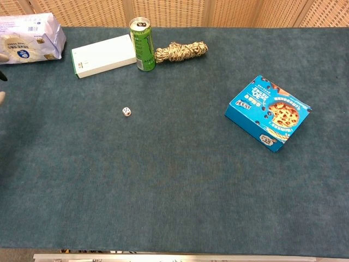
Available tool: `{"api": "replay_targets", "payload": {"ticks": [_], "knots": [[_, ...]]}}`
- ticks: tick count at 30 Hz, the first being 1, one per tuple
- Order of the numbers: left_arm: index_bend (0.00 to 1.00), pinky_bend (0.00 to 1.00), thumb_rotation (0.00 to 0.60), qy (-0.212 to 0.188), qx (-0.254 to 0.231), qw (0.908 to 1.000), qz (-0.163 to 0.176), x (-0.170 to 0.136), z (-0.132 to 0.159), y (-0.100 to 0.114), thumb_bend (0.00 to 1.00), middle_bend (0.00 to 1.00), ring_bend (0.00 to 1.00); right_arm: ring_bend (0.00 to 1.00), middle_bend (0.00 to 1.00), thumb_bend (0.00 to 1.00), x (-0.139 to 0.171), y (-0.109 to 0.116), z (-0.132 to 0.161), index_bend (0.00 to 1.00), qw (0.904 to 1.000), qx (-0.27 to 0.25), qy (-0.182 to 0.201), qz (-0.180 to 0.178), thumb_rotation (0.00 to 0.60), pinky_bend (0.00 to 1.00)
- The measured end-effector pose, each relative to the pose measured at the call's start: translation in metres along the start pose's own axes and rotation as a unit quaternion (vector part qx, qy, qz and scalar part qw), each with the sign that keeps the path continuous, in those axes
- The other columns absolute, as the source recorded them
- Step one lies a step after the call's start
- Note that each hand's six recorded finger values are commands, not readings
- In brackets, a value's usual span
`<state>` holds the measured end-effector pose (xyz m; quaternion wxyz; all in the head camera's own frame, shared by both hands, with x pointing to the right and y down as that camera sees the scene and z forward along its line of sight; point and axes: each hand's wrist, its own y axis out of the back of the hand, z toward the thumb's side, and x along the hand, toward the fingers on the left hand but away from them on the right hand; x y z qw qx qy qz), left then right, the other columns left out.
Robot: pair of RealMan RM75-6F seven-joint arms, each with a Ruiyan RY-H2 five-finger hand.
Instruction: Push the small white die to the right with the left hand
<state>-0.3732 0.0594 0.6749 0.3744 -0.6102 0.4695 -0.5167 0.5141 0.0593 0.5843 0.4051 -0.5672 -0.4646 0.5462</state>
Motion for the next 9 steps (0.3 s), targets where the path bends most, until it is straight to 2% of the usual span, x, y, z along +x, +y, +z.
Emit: {"api": "replay_targets", "payload": {"ticks": [5,9], "knots": [[0.17,0.38,0.6,0.038,-0.001,0.9991,0.017,-0.026,-0.019,0.008,0.41,0.35,0.31,0.16,0.31,0.35,-0.002,-0.005,0.006,0.22,0.9999,-0.004,0.013,0.008,0.6,0.2],[0.17,0.37,0.6,0.038,-0.005,0.9986,0.035,-0.039,-0.02,0.016,0.41,0.36,0.31,0.16,0.31,0.35,-0.004,-0.007,0.011,0.22,0.9997,-0.007,0.021,0.009,0.6,0.2]]}}
